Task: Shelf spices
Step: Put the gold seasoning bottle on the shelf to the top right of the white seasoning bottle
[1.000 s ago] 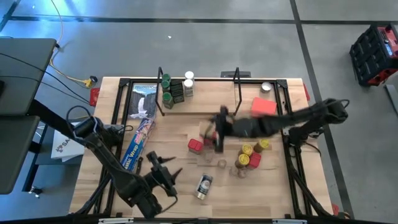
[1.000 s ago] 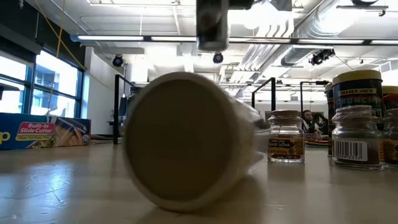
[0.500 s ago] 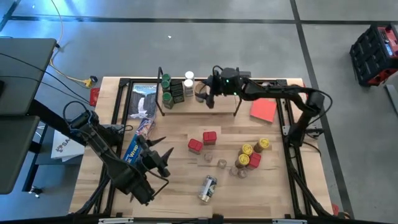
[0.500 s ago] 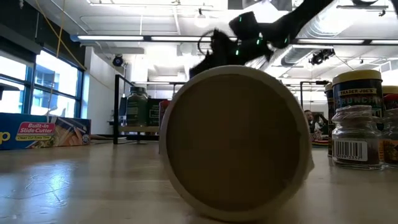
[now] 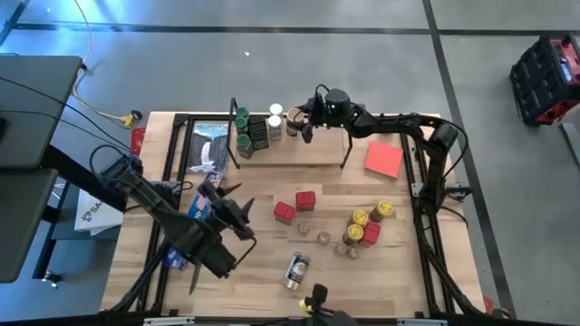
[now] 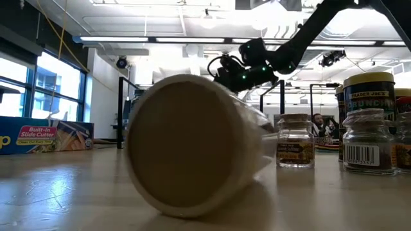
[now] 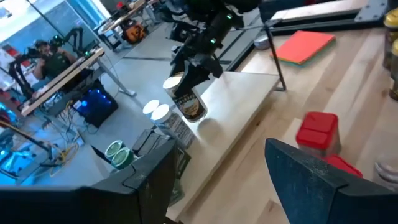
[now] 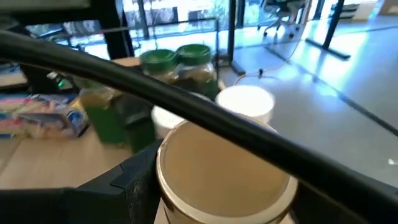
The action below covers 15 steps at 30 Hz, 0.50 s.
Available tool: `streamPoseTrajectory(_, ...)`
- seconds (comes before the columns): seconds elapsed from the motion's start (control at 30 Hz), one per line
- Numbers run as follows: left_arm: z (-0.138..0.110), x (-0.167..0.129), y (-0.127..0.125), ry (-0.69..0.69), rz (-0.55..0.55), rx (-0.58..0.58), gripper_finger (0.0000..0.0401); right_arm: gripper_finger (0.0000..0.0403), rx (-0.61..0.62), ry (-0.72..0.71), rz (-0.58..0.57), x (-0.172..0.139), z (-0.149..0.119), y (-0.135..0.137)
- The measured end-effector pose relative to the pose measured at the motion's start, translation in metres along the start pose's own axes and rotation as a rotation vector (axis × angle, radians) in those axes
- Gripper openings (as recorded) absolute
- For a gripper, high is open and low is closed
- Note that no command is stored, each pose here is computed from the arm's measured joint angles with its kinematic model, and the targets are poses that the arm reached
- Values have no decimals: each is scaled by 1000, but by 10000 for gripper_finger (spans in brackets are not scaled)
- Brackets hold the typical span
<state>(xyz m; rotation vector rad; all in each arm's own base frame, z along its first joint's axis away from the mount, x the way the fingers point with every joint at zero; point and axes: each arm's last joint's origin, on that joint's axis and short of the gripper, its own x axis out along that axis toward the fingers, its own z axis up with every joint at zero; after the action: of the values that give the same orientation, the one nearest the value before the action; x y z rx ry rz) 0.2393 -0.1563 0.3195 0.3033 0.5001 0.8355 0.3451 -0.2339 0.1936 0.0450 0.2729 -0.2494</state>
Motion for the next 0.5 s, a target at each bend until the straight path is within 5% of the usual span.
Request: streamPoseTrajectory(0.5, 9, -7, 24, -41, -14, -11, 239, 295, -16, -3, -22, -2, -1, -6)
